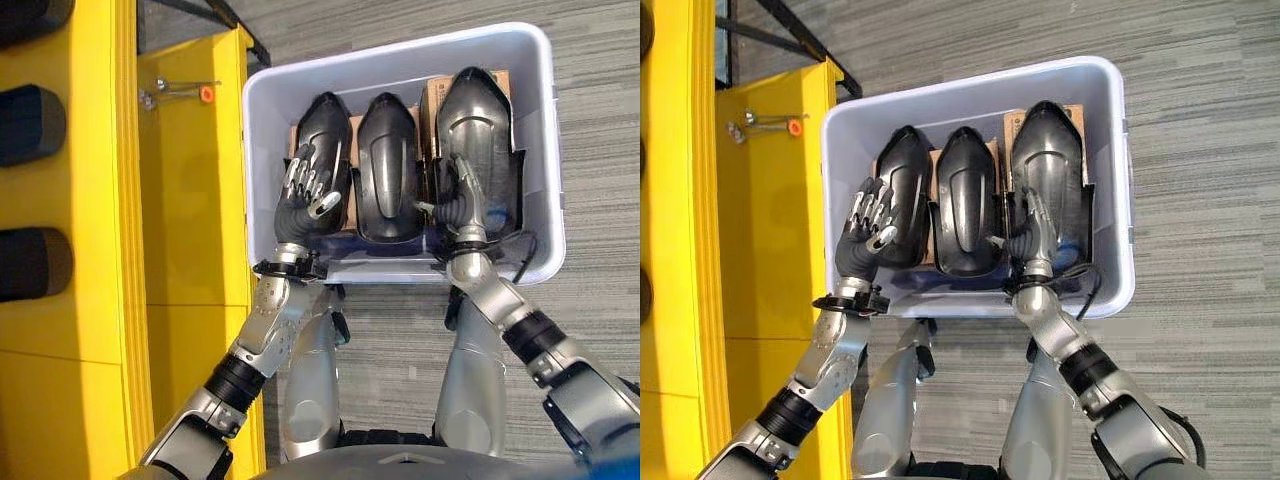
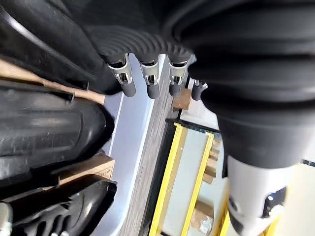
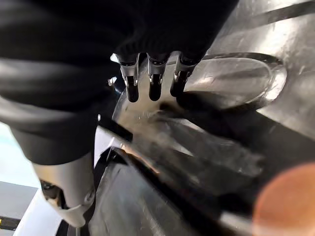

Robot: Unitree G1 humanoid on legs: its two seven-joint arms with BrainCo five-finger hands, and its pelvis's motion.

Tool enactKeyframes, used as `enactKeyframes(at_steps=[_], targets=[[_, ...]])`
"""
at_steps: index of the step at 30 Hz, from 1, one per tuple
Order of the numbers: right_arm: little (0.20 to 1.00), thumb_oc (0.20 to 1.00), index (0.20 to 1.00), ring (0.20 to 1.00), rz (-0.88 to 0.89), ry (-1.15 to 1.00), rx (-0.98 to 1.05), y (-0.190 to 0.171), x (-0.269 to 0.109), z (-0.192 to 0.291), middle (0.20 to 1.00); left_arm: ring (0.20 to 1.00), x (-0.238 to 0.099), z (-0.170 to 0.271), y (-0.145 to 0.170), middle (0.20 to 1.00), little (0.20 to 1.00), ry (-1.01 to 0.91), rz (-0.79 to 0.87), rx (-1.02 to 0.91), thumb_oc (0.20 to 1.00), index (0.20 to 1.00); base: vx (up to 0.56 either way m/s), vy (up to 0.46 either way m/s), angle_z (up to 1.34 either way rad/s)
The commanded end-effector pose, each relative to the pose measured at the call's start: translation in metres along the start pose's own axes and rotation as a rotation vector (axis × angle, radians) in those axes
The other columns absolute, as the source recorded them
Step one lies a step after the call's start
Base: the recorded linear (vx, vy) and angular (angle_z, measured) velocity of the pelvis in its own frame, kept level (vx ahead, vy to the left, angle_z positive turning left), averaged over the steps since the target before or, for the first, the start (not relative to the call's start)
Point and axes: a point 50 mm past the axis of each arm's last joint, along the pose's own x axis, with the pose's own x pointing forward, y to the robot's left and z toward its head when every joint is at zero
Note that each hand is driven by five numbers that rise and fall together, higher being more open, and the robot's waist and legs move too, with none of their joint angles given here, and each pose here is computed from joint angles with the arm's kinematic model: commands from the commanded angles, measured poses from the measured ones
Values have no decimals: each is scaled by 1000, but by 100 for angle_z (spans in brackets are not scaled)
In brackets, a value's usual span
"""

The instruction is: Move parts from the plastic box to the shelf.

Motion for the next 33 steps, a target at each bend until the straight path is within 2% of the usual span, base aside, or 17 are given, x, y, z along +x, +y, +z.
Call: enactKeyframes(at_steps=[1, 3, 4, 10, 16, 25, 29, 33], targets=[[1000, 1000, 1000, 1000, 13, 55, 166, 10, 10, 15, 1000, 1000, 11, 20, -5, 1000, 1000, -88, -66, 25, 1000, 1000, -3, -39, 6], [1000, 1000, 1000, 1000, 47, 146, 259, 15, 8, 7, 1000, 1000, 11, 20, -5, 1000, 1000, -83, -71, 31, 1000, 1000, 1, -42, 12], [1000, 1000, 1000, 1000, 79, 261, 392, 24, 5, -1, 1000, 1000, 12, 20, -5, 1000, 1000, -78, -76, 38, 1000, 1000, 5, -51, 10], [1000, 1000, 1000, 1000, 138, 357, 603, 37, 4, -3, 1000, 1000, 15, 20, -9, 1000, 1000, -70, -105, 53, 1000, 1000, 6, -35, 6], [1000, 1000, 1000, 1000, 129, 356, 695, 37, 6, 4, 1000, 1000, 13, 19, -10, 1000, 1000, -63, -114, 54, 1000, 1000, 0, 0, 0], [1000, 1000, 1000, 1000, 95, 289, 709, 31, 8, 15, 1000, 1000, 10, 16, -14, 1000, 1000, -50, -146, 23, 1000, 1000, 12, 19, -1], [1000, 1000, 1000, 1000, 139, 276, 869, 30, 6, 20, 1000, 1000, 8, 15, -15, 1000, 1000, -49, -148, 36, 1000, 1000, 0, 0, 0], [1000, 1000, 1000, 1000, 147, 244, 900, 28, 3, 26, 1000, 1000, 7, 16, -15, 1000, 1000, -48, -148, 45, 1000, 1000, 0, 0, 0]])
